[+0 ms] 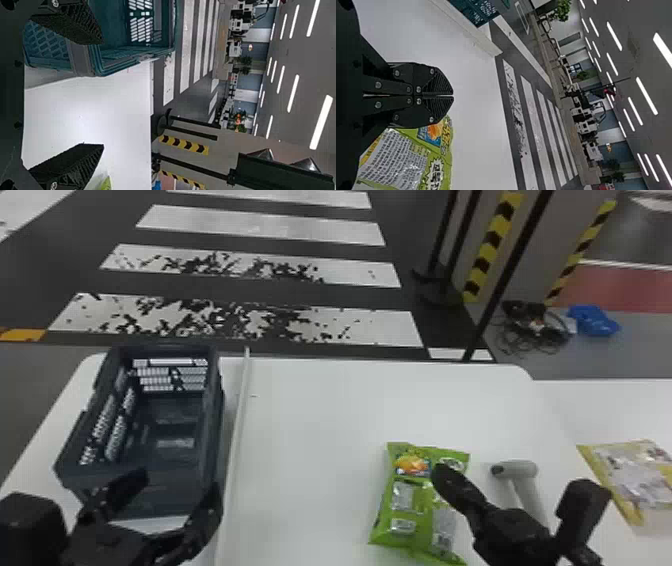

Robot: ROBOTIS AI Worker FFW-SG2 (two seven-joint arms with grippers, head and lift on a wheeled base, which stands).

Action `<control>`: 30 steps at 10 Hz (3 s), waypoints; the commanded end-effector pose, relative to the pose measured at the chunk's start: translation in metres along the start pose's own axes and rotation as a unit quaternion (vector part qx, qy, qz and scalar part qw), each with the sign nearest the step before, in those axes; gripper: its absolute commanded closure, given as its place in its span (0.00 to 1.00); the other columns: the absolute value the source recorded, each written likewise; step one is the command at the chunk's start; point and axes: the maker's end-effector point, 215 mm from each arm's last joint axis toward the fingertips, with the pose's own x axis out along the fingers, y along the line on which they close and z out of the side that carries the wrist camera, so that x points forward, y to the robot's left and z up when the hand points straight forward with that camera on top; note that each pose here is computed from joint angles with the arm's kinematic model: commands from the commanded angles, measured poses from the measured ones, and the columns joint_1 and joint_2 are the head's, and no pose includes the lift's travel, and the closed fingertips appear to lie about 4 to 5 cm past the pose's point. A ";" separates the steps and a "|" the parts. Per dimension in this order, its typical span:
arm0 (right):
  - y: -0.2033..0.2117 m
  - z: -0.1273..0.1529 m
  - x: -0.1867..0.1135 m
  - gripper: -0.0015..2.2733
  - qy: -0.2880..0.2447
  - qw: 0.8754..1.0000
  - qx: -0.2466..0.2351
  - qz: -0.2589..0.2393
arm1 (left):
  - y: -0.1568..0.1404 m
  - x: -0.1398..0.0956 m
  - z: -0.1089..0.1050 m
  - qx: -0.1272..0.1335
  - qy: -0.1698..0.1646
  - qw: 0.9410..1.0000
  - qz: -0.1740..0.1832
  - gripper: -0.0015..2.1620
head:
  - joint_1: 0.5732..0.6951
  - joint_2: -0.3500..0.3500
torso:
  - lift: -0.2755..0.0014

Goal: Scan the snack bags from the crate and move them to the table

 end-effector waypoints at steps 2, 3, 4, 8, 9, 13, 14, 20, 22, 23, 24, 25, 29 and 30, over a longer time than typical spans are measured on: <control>0.007 -0.008 0.008 0.99 -0.050 0.998 -0.039 -0.007 | 0.000 0.002 0.002 -0.003 -0.003 1.000 -0.001 0.03 | 1.00 0.36 | 0.65; 0.008 -0.012 0.009 0.99 -0.060 0.996 -0.057 -0.013 | 0.001 0.002 0.003 -0.003 -0.004 1.000 -0.001 0.03 | 1.00 0.37 | 0.65; 0.013 -0.015 0.010 0.99 -0.069 0.994 -0.082 -0.016 | 0.001 0.002 0.003 -0.003 -0.004 1.000 -0.001 0.03 | 1.00 0.37 | 0.65; 0.018 -0.036 0.008 0.99 -0.081 0.988 -0.130 -0.034 | 0.000 0.002 0.011 -0.003 -0.015 1.000 -0.002 0.03 | 1.00 0.41 | 0.65; 0.016 -0.044 0.006 0.99 -0.077 0.987 -0.133 -0.037 | -0.001 0.002 0.013 -0.002 -0.018 1.000 -0.002 0.03 | 1.00 0.41 | 0.65; 0.014 -0.068 0.002 0.99 -0.086 0.984 -0.148 -0.043 | -0.003 0.006 0.016 -0.003 -0.022 1.000 -0.005 0.03 | 1.00 0.40 | 0.65; 0.011 -0.078 0.004 0.99 -0.081 0.984 -0.152 -0.042 | -0.003 0.006 0.016 -0.003 -0.021 1.000 -0.005 0.03 | 1.00 0.40 | 0.65; -0.011 -0.106 0.011 0.99 -0.060 0.970 -0.234 -0.007 | -0.001 0.008 0.011 -0.003 -0.018 1.000 -0.004 0.03 | 1.00 0.40 | 0.65; -0.016 -0.100 0.001 0.99 -0.063 0.960 -0.273 0.020 | 0.000 0.007 0.011 -0.002 -0.018 1.000 -0.003 0.03 | 1.00 0.38 | 0.65; -0.026 -0.098 -0.005 0.99 -0.056 0.955 -0.291 0.027 | -0.001 0.007 0.011 -0.002 -0.018 1.000 -0.005 0.03 | 1.00 0.37 | 0.65; -0.035 -0.090 -0.010 0.99 -0.062 0.950 -0.305 0.028 | -0.001 0.006 0.011 -0.001 -0.017 1.000 -0.005 0.03 | 1.00 0.36 | 0.65; -0.035 -0.084 -0.014 0.99 -0.067 0.945 -0.317 0.037 | 0.000 0.006 0.012 -0.001 -0.018 1.000 -0.005 0.03 | 1.00 0.33 | 0.65; -0.033 -0.047 -0.039 0.98 -0.089 0.959 -0.266 0.027 | -0.001 0.004 0.011 -0.001 -0.017 1.000 -0.005 0.03 | 1.00 0.30 | 0.65; -0.051 -0.028 -0.047 0.71 -0.083 0.970 -0.229 0.001 | -0.001 0.004 0.011 -0.001 -0.017 1.000 -0.005 0.03 | 1.00 0.28 | 0.65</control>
